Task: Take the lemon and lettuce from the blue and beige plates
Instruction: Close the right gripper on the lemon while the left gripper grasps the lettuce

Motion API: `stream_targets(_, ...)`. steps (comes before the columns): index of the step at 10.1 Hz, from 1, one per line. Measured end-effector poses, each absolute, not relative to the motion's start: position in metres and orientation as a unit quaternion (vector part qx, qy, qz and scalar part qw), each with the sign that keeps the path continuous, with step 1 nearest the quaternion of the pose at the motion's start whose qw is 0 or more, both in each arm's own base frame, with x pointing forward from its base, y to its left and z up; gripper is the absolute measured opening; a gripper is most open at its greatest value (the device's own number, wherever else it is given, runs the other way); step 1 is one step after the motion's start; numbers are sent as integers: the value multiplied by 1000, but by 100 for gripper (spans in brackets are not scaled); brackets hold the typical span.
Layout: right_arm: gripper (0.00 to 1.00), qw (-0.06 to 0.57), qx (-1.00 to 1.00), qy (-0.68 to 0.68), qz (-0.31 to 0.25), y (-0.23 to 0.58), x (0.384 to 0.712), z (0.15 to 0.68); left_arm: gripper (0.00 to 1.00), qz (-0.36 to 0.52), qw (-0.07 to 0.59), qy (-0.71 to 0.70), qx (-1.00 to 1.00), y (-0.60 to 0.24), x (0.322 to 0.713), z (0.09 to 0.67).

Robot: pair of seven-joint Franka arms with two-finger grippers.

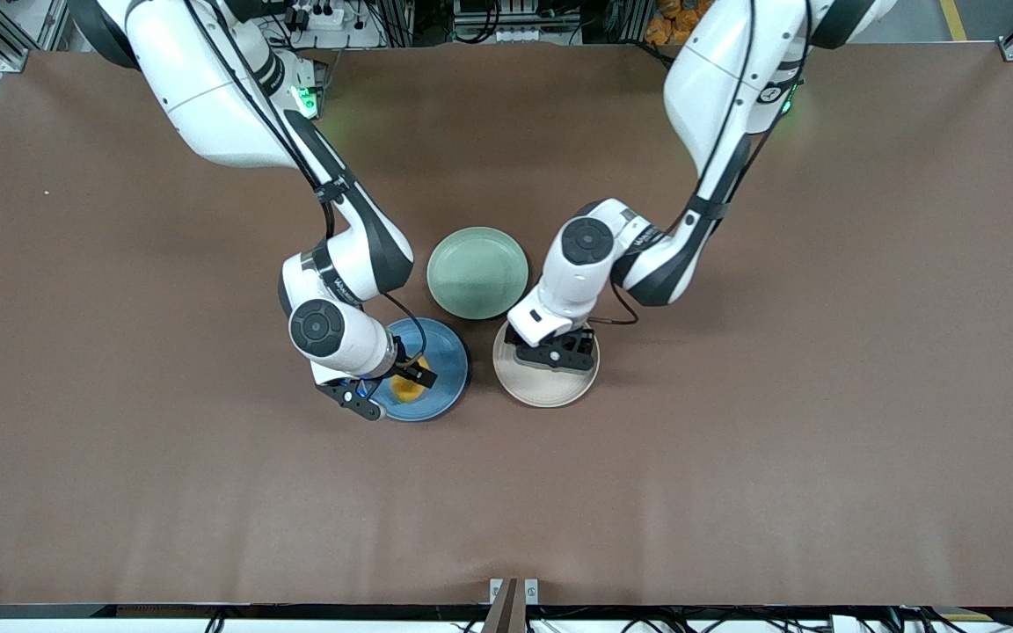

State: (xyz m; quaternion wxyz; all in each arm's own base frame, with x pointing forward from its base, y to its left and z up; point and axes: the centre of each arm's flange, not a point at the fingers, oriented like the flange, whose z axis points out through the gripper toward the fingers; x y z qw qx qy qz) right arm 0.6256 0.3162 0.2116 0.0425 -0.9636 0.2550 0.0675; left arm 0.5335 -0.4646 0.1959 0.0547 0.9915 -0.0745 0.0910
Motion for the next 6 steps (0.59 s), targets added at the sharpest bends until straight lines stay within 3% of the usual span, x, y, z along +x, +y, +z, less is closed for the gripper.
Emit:
stream_targets(2,99,48,-964,255,60,318,628,210,89,87,44,-83,992,-471,524,182)
stream_targets(4,71,53,-964,257,53,318,632,214,79,86,40,-83,992,-469,524,176)
stream_targets(5,62,55,-963,257,51,318,634,216,60,88,39,-83,992,-468,527,178)
stream_targets(6,62,55,-963,258,50,317,635,217,44,89,37,-82,992,-467,528,179)
